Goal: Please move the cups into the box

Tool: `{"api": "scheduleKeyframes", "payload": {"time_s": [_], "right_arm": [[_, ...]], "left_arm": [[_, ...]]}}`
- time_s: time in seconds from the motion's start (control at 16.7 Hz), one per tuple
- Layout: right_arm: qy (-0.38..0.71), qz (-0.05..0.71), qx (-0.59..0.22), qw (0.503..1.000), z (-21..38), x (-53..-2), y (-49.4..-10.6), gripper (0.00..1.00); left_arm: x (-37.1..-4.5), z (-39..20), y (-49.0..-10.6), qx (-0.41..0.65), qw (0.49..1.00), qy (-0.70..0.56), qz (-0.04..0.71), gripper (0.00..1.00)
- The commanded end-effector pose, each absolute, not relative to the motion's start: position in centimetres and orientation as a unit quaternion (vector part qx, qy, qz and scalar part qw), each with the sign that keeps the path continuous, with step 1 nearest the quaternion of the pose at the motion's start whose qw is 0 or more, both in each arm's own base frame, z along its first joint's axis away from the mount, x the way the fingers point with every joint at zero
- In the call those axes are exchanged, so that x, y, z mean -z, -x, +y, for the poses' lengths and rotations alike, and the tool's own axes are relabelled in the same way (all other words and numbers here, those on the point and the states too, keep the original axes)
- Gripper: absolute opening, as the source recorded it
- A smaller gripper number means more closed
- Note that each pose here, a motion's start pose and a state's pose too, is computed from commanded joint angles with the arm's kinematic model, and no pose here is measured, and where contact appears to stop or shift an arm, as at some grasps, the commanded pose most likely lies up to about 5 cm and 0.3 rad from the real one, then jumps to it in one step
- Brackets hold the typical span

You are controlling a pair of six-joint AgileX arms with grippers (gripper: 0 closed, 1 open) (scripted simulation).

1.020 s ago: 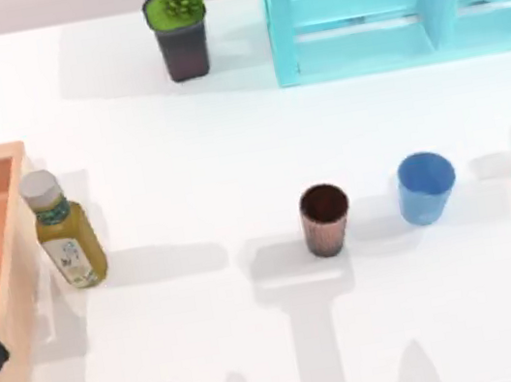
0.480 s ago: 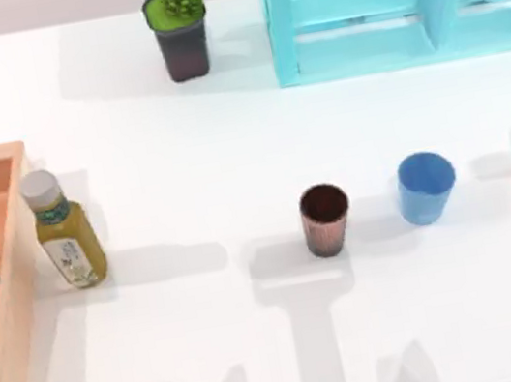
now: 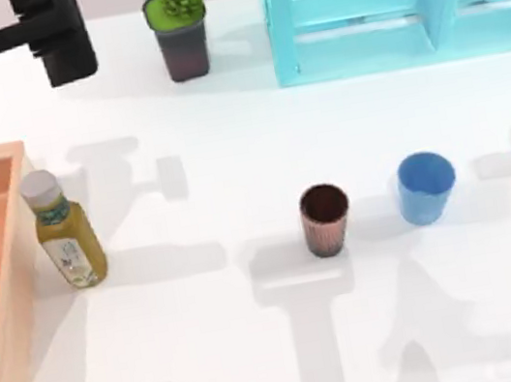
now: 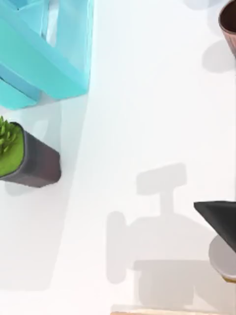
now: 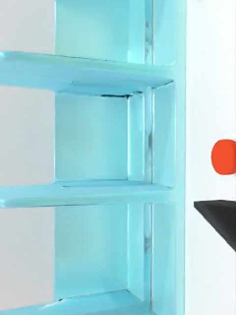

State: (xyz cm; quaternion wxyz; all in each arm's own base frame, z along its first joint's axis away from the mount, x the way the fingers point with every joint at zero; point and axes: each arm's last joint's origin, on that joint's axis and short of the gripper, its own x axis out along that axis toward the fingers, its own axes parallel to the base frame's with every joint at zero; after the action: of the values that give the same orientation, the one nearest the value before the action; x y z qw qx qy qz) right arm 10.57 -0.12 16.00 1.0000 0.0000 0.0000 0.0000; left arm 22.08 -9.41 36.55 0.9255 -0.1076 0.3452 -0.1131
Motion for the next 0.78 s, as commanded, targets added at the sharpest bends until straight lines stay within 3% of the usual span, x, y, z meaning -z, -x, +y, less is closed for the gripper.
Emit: {"api": "scheduleKeyframes", "payload": {"time_s": [0.3, 0.54, 0.78], "right_arm": [[0.000, 0.000, 0.000, 1.000, -0.1, -16.0, -10.6, 1.00], [0.000, 0.000, 0.000, 1.000, -0.1, -16.0, -10.6, 1.00], [0.000, 0.000, 0.000, 1.000, -0.1, -16.0, -10.6, 1.00]], "left_arm": [[-36.3, -18.8, -29.1, 0.096, 0.856, 0.088, 0.500, 1.00], [-32.4, -26.8, -32.0, 0.062, 0.802, 0.052, 0.592, 1.00], [-27.7, -32.8, -32.3, 0.029, 0.762, 0.016, 0.647, 1.00]]}}
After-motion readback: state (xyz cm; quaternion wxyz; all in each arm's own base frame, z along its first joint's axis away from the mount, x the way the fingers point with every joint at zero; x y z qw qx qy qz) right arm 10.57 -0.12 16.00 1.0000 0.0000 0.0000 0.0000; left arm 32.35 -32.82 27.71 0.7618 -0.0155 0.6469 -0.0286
